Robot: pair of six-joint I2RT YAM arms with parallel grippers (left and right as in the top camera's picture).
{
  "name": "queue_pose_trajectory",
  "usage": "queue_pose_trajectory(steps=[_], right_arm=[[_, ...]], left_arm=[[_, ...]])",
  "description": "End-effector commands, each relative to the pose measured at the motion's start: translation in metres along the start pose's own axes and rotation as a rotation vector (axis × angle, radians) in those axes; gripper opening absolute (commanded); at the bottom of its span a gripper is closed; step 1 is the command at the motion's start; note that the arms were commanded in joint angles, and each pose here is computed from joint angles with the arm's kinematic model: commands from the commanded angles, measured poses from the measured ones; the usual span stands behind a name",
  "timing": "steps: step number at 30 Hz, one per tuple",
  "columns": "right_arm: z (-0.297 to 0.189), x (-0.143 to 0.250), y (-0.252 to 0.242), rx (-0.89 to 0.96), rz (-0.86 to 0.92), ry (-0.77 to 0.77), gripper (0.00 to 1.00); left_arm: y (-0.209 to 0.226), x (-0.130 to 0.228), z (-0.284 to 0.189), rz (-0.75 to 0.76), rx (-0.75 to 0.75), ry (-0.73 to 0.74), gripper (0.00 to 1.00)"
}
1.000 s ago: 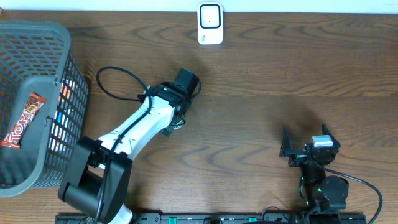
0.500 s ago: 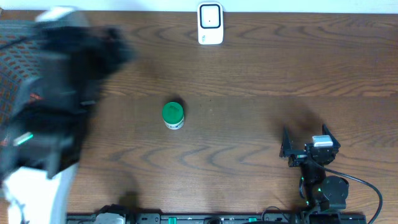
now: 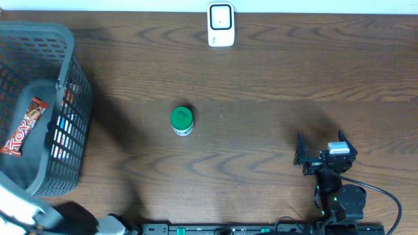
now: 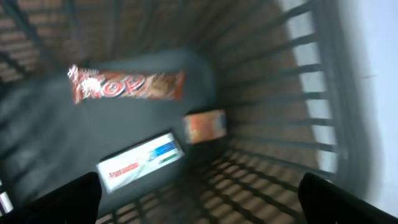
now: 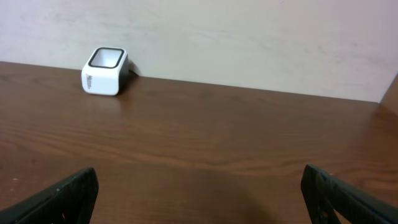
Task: Scan the item barcode
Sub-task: 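Reach the left gripper into the basket and grasp the white toothpaste box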
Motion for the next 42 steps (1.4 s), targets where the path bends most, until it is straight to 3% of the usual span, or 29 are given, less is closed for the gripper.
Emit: queue_pose_trajectory(steps=[1,10,16,23,31,42], right_arm=[[0.000,0.001,-0.001,0.006,0.013,0.004,0.99],[0.000,0.001,0.000,0.001,0.012,0.002,0.99],[0.000,0.001,0.000,0.001,0.012,0.002,0.99],[0.000,0.001,0.000,0.001,0.012,0.002,0.99],[0.000,0.001,0.000,0.001,0.012,0.002,0.99],[0.000,0.001,0.000,0.001,0.012,0.002,0.99]], left_arm=[[0.002,0.000,0.010,0.171,0.064,0.087,0.98],[0.012,0.043,0.061,0.646,0.045,0.262,0.98],[0.043,0.053,0.098,0.711,-0.181,0.248,0.99],[0.059,0.059,0.118,0.803,-0.288,0.229,0.98],[0.066,0.076,0.142,0.921,-0.278,0.253,0.98],[0.094,0.101,0.198,0.896,-0.256,0.379,0.98]])
Point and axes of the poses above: each gripper's point midway between its finger pads, its own z axis out along the fingers, its own y axis along the line the jaws close on, x = y × z, the point moved 6 cm from there along -z, back along the fingers, and after that the axes turned 9 degrees about -z, right-handed, at the moved point
